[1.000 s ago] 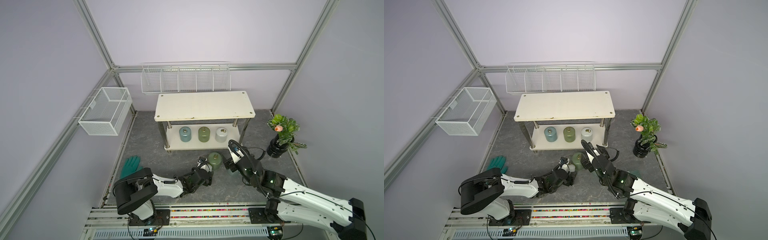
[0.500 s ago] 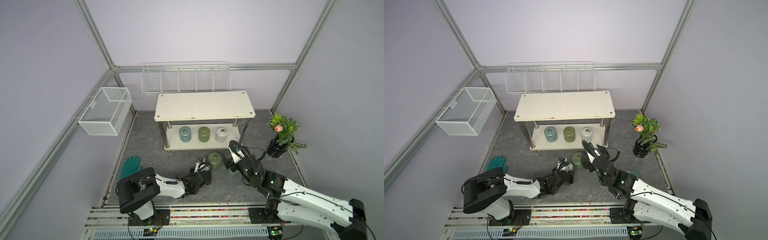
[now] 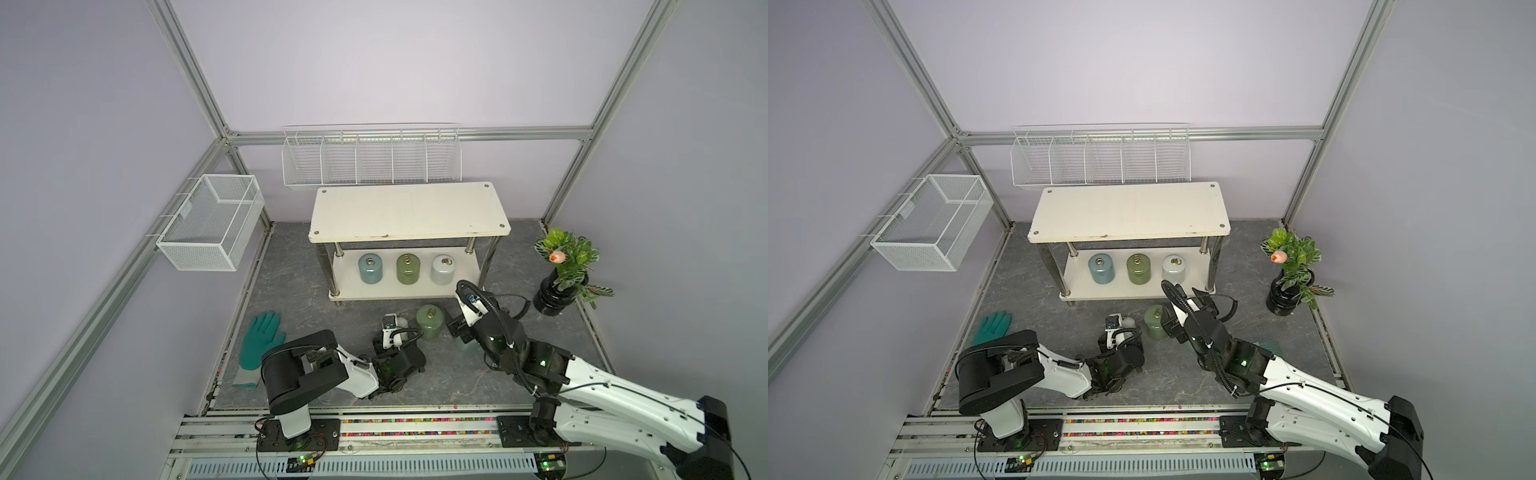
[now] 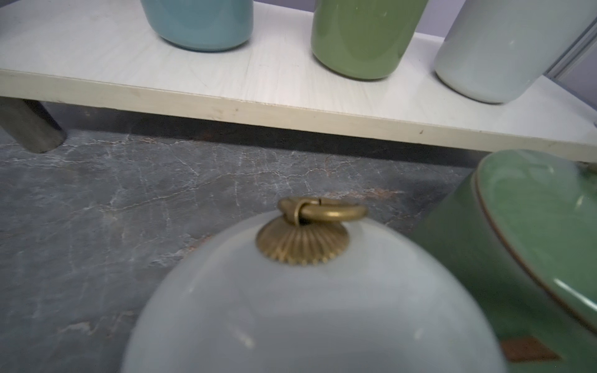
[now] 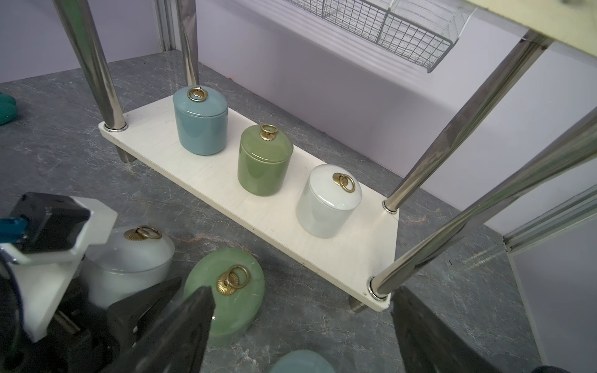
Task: Remove the tea canisters from the shelf
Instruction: Place the tea canister at the center of the board.
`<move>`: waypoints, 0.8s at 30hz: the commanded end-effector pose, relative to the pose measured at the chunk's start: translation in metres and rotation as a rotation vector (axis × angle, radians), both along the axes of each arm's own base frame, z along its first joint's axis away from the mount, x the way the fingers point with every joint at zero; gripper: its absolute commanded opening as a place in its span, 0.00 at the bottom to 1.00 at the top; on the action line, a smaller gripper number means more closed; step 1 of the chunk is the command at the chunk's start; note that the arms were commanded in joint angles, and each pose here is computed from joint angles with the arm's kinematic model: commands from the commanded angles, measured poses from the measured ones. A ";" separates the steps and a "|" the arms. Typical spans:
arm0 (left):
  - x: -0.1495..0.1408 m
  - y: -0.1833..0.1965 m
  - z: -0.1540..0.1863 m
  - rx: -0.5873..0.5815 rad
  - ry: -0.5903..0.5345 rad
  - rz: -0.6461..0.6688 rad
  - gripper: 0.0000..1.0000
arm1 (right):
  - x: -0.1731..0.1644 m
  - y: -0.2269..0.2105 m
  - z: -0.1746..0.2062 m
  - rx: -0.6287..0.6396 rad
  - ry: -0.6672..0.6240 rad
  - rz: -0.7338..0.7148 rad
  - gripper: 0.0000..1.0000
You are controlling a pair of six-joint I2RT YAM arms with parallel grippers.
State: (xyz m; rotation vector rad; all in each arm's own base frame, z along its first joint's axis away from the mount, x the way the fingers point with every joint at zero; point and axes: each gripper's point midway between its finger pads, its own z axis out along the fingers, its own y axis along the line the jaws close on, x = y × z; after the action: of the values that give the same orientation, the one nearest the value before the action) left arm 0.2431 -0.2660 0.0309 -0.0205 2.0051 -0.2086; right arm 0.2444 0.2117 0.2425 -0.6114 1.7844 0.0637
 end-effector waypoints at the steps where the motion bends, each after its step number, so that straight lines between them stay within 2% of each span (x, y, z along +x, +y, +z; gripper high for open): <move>1: -0.061 0.117 -0.124 0.566 0.404 -0.028 0.73 | 0.001 0.007 0.012 0.011 -0.013 0.019 0.89; 18: -0.077 0.127 -0.143 0.707 0.448 -0.023 0.82 | -0.004 0.008 0.017 0.046 -0.010 0.044 0.89; 24: -0.079 0.128 -0.142 0.703 0.447 -0.026 0.86 | -0.006 0.003 0.018 0.054 -0.019 0.035 0.89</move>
State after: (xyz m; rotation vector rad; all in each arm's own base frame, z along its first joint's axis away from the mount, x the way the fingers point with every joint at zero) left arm 0.2340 -0.2605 0.0057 0.0012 1.9561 -0.0087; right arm 0.2415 0.2161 0.2538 -0.6190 1.7662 0.1081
